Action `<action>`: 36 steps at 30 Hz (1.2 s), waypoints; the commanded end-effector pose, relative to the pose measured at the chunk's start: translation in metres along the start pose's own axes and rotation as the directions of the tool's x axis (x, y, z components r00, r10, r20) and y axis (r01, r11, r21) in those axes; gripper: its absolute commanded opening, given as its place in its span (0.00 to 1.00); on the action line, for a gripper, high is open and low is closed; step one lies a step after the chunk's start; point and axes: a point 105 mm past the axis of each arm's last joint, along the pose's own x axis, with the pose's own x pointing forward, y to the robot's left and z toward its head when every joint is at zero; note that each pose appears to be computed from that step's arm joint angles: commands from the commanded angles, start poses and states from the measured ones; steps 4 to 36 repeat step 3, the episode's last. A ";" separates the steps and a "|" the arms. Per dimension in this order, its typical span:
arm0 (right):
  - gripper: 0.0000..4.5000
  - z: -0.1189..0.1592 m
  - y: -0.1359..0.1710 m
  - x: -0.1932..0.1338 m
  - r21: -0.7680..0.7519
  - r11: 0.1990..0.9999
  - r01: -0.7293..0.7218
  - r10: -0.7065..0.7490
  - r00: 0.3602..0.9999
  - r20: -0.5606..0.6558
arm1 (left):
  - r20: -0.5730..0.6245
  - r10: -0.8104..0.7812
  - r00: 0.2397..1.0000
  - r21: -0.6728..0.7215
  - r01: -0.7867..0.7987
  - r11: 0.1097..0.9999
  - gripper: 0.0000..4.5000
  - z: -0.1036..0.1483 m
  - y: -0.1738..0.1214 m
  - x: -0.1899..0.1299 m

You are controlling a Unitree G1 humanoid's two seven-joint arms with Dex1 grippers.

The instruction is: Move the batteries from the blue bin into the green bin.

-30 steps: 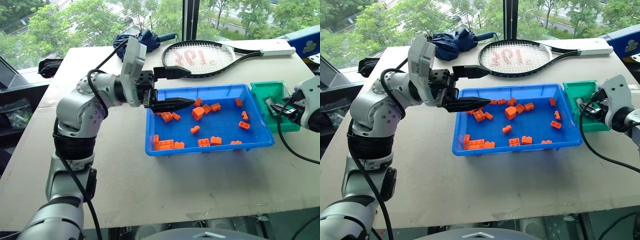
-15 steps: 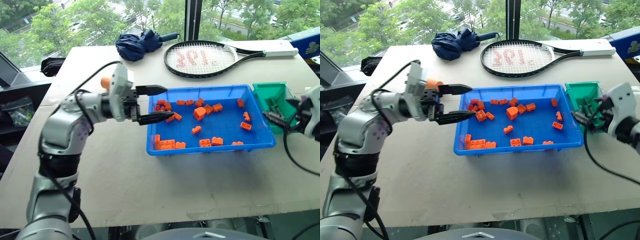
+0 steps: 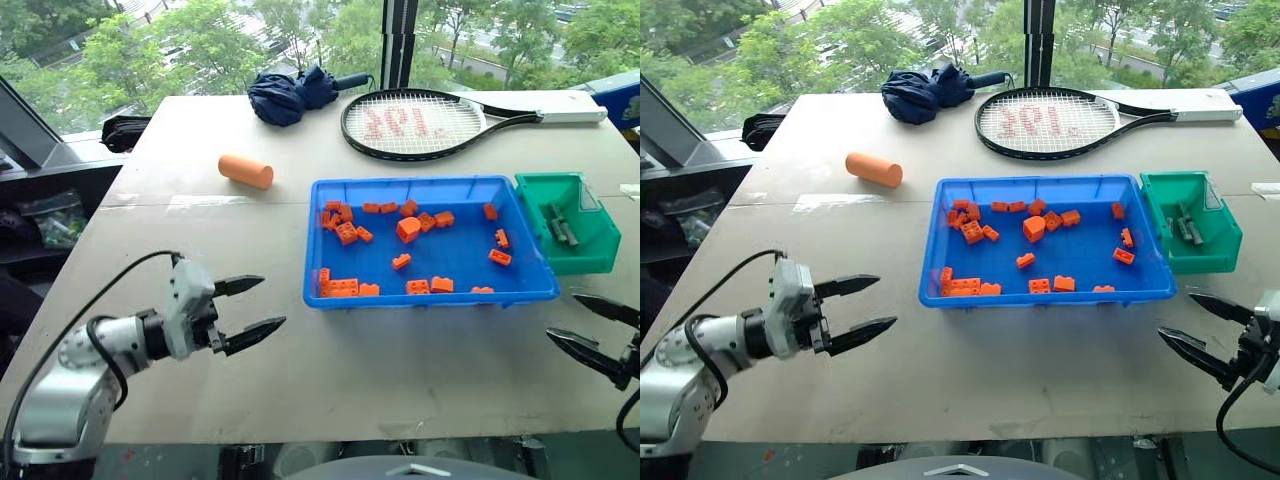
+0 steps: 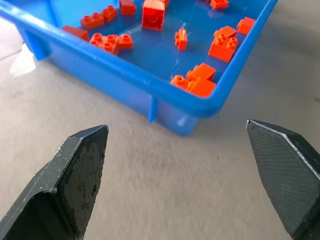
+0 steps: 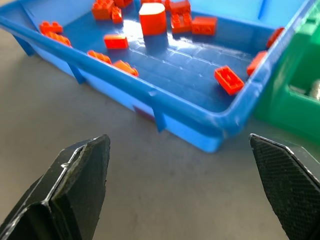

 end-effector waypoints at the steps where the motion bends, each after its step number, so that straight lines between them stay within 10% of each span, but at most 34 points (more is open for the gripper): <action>1: 0.99 -0.013 -0.006 -0.012 -0.069 0.998 -0.010 0.006 0.998 -0.056 | 0.007 0.030 1.000 0.086 -0.030 0.996 1.00 0.000 0.000 -0.001; 36: 0.99 -0.016 -0.009 -0.013 -0.080 0.997 -0.010 0.005 0.999 -0.053 | 0.006 0.027 1.000 0.089 -0.028 0.996 1.00 -0.005 -0.001 -0.001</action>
